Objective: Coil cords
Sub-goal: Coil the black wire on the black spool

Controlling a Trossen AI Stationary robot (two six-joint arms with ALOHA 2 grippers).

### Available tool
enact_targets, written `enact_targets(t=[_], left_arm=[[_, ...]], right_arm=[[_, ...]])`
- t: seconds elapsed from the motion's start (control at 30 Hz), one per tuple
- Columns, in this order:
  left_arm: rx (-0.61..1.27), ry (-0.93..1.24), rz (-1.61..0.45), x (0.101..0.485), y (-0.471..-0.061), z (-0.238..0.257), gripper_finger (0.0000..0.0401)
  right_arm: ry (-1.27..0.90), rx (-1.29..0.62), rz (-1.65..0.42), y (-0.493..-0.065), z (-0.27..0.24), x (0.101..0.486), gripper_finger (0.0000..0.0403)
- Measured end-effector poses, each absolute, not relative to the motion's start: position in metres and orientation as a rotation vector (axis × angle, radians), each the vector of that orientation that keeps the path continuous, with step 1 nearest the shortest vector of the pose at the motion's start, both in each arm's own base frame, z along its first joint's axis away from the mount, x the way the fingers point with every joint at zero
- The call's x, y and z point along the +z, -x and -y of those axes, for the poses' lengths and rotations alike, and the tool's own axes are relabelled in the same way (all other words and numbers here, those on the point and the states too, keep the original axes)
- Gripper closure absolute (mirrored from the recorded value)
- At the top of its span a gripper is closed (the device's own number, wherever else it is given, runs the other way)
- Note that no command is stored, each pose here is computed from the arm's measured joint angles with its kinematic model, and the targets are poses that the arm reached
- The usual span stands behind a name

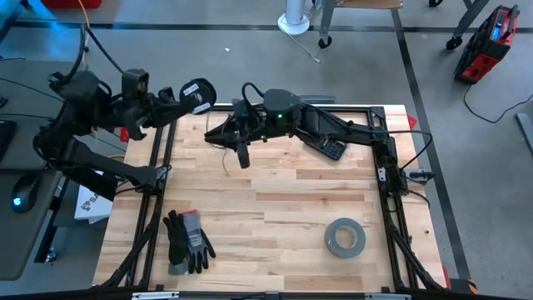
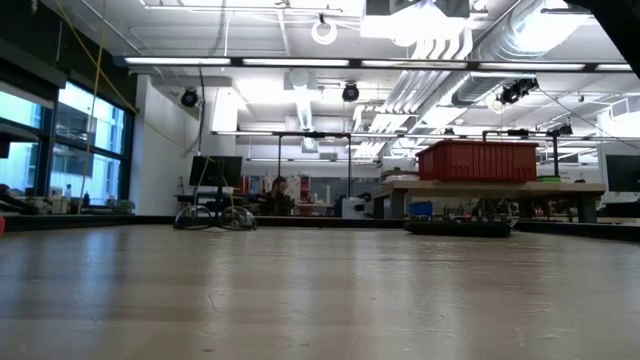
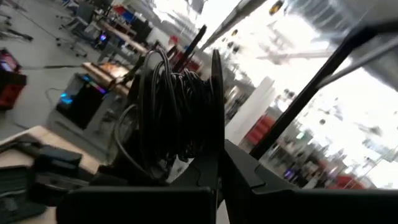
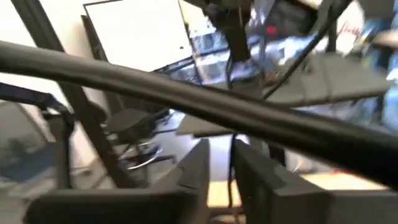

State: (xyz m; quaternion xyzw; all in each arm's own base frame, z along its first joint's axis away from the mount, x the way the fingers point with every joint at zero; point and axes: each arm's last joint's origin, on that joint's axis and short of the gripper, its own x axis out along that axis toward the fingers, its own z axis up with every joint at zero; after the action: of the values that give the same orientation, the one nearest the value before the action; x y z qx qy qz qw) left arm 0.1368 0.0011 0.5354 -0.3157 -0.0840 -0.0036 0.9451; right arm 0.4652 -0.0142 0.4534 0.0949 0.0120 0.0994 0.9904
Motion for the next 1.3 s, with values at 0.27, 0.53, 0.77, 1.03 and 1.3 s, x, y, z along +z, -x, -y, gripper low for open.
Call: enact_targets(t=[0.27, 0.53, 0.77, 1.03, 1.3], left_arm=[[0.005, 0.501, 0.069, 0.526, -0.134, 0.0, 0.0401], [-0.087, 0.458, -0.017, 0.521, -0.124, 0.003, 0.0401], [-0.161, 0.444, -0.008, 0.523, -0.116, 0.005, 0.0401], [-0.159, 0.387, -0.014, 0.522, -0.119, 0.005, 0.04], [-0.15, 0.373, -0.022, 0.521, -0.124, 0.005, 0.04]], right_arm=[[-0.283, 0.226, -0.14, -0.462, 0.017, 0.446, 0.0238], [-0.256, 0.151, -0.188, -0.454, 0.042, 0.445, 0.022], [-0.276, 0.261, -0.205, -0.451, 0.057, 0.445, 0.022], [-0.253, 0.3, -0.195, -0.45, 0.058, 0.446, 0.022], [-0.238, 0.381, -0.141, -0.45, 0.055, 0.452, 0.0226]])
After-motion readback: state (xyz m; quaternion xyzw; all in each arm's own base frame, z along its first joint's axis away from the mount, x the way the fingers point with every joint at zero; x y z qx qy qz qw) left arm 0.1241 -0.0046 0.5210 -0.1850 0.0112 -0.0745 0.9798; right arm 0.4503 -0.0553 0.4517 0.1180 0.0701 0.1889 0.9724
